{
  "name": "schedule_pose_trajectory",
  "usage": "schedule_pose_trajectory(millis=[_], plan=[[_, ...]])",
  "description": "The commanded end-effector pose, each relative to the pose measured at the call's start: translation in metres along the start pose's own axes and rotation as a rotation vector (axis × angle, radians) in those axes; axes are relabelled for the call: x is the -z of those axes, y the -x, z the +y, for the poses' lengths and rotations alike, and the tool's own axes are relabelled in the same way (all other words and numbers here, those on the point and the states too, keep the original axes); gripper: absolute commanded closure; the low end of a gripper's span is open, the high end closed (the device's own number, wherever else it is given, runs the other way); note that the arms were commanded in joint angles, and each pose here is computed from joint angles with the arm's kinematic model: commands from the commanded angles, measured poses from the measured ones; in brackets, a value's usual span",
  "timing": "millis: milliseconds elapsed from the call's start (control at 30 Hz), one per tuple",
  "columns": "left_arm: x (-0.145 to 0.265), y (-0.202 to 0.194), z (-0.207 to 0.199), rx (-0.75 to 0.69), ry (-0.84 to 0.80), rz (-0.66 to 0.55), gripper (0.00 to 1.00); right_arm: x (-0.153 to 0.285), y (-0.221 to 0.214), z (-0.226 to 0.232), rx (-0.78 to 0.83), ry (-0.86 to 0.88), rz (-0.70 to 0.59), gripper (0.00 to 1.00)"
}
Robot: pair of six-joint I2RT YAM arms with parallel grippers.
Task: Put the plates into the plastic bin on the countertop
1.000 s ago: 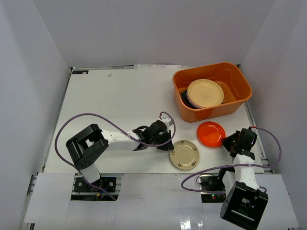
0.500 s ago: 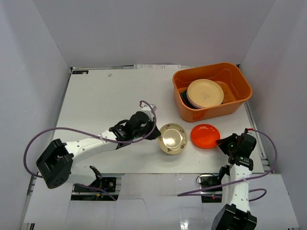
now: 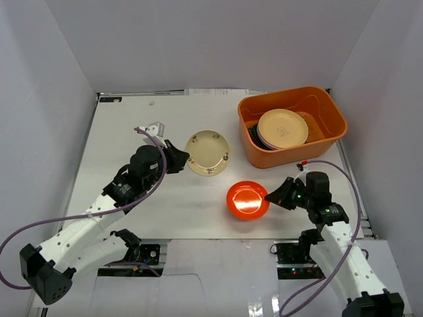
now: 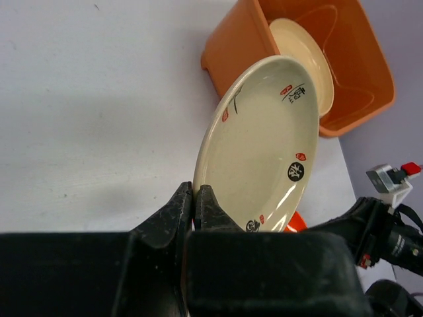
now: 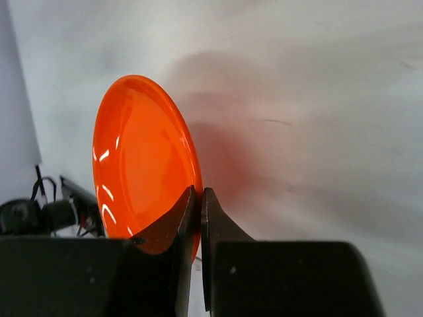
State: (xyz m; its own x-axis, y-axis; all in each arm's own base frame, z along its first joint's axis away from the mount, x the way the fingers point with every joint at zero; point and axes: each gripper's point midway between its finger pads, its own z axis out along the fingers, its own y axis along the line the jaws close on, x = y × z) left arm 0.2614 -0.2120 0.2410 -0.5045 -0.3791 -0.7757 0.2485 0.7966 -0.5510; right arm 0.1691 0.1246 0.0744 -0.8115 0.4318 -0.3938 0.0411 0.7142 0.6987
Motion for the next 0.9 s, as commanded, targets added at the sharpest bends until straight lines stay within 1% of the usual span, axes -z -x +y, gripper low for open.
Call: schedule_pose_trajectory(millis=[0, 33, 100, 133, 167, 200, 233, 267, 333, 367, 400, 433, 467, 500, 567, 600, 667, 767, 800, 867], plan=[[0.02, 0.053, -0.004, 0.014, 0.043, -0.155, 1.0, 0.015, 0.024, 0.092, 0.164, 0.253, -0.039, 0.92], [0.025, 0.061, -0.007, 0.017, 0.04, -0.178, 1.0, 0.023, 0.035, 0.118, 0.203, 0.301, -0.059, 0.92], [0.034, 0.076, -0.009, 0.015, 0.048, -0.215, 1.0, 0.031, 0.053, 0.141, 0.27, 0.3, -0.112, 0.92], [0.039, 0.081, -0.012, 0.012, 0.041, -0.229, 1.0, 0.05, 0.078, 0.168, 0.316, 0.327, -0.193, 0.92], [0.044, 0.088, -0.014, 0.009, 0.038, -0.242, 1.0, 0.055, 0.1, 0.171, 0.357, 0.278, -0.284, 0.92], [0.047, 0.092, -0.017, 0.007, 0.031, -0.251, 1.0, 0.055, 0.118, 0.174, 0.374, 0.234, -0.334, 0.92], [0.049, 0.094, -0.018, -0.001, 0.029, -0.254, 1.0, 0.07, 0.141, 0.189, 0.399, 0.218, -0.413, 0.92], [0.051, 0.097, -0.022, -0.002, 0.019, -0.257, 1.0, 0.074, 0.162, 0.186, 0.403, 0.153, -0.483, 0.92], [0.052, 0.098, -0.024, -0.008, 0.013, -0.256, 1.0, 0.063, 0.19, 0.181, 0.437, 0.068, -0.509, 0.92], [0.05, 0.097, -0.023, -0.012, 0.018, -0.249, 1.0, 0.072, 0.216, 0.184, 0.436, 0.03, -0.573, 0.92], [0.048, 0.096, -0.023, -0.013, 0.02, -0.244, 1.0, 0.058, 0.233, 0.169, 0.423, -0.048, -0.57, 0.92], [0.044, 0.094, -0.025, -0.016, 0.012, -0.232, 1.0, 0.06, 0.251, 0.168, 0.423, -0.069, -0.606, 0.92], [0.04, 0.091, -0.026, -0.018, 0.004, -0.219, 1.0, 0.054, 0.259, 0.163, 0.411, -0.062, -0.596, 0.92], [0.036, 0.088, -0.029, -0.019, -0.005, -0.205, 1.0, 0.045, 0.278, 0.138, 0.358, -0.095, -0.594, 0.92], [0.021, 0.078, -0.034, -0.025, -0.027, -0.158, 1.0, 0.042, 0.301, 0.119, 0.29, -0.088, -0.615, 0.92], [0.016, 0.077, -0.036, -0.026, -0.035, -0.148, 1.0, 0.031, 0.31, 0.098, 0.254, -0.125, -0.599, 0.92], [-0.001, 0.069, -0.042, -0.031, -0.056, -0.109, 1.0, 0.019, 0.322, 0.075, 0.225, -0.173, -0.597, 0.92], [-0.013, 0.071, -0.057, -0.029, -0.101, -0.09, 1.0, 0.006, 0.329, 0.059, 0.202, -0.192, -0.582, 0.92], [-0.023, 0.066, -0.058, -0.028, -0.097, -0.067, 1.0, -0.004, 0.33, 0.051, 0.187, -0.189, -0.563, 0.92], [-0.028, 0.072, -0.068, -0.02, -0.124, -0.073, 1.0, -0.011, 0.334, 0.044, 0.167, -0.182, -0.557, 0.92]])
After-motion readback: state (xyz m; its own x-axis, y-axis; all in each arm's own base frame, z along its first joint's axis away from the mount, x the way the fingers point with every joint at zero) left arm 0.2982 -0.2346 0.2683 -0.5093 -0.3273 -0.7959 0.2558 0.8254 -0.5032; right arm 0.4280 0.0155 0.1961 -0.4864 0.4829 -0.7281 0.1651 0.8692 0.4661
